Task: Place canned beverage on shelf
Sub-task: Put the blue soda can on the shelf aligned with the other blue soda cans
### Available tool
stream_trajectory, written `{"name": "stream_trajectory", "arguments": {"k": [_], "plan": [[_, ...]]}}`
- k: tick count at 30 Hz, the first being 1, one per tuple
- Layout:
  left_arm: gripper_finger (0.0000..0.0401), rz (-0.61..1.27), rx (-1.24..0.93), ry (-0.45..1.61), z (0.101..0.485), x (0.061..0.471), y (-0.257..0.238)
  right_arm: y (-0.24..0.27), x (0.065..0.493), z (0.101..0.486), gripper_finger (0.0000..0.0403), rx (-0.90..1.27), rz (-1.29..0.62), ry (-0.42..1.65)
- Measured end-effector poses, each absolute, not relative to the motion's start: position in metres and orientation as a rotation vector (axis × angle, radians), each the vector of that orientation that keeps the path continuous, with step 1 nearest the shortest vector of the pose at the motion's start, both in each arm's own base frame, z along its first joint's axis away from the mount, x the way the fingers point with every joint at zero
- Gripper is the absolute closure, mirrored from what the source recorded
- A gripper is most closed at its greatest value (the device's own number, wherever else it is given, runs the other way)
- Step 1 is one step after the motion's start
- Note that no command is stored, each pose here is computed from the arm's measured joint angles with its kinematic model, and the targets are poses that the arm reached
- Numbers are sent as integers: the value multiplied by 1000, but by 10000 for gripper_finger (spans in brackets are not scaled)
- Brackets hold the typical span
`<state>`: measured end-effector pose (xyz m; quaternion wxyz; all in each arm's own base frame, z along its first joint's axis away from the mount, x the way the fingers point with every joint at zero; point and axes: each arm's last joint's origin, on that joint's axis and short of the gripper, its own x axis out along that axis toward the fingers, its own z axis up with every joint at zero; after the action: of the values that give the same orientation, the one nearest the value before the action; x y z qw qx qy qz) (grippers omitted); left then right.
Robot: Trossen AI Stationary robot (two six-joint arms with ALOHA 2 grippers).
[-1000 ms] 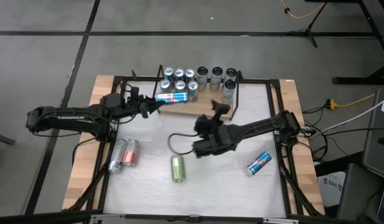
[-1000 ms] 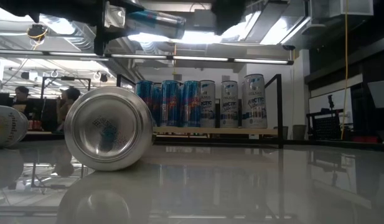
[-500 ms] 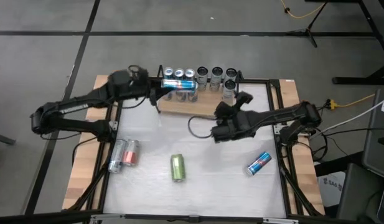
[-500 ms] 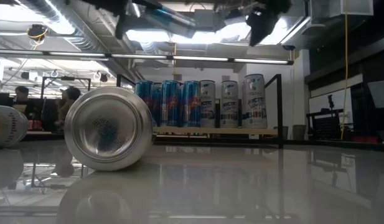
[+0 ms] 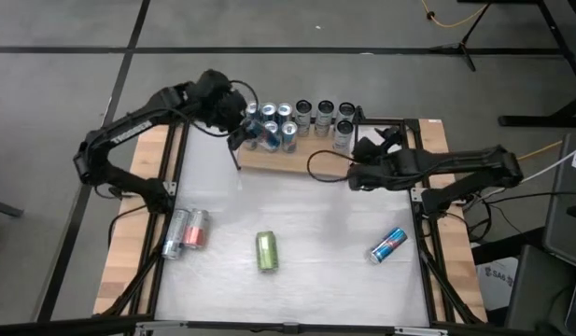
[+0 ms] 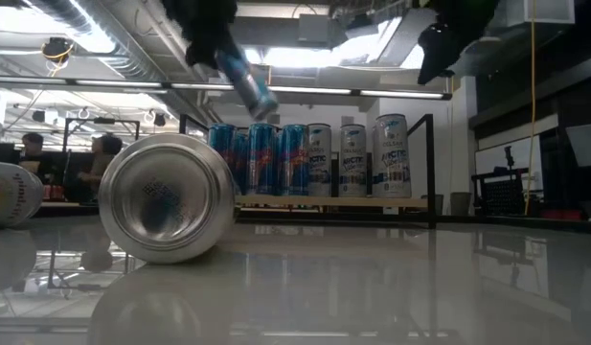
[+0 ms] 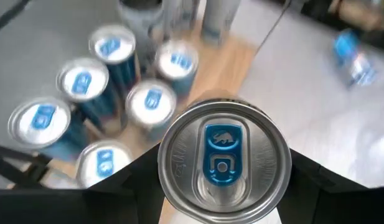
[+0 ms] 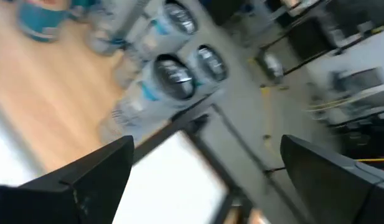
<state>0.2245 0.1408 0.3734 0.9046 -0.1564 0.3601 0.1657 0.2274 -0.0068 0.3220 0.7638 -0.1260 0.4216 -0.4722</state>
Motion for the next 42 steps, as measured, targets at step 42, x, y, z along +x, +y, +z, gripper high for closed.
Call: {"name": "stream_trajectory", "arguments": {"k": [42], "plan": [[180, 265, -29, 1337, 291, 260, 166, -29, 269, 288, 10, -66, -312, 777]]}}
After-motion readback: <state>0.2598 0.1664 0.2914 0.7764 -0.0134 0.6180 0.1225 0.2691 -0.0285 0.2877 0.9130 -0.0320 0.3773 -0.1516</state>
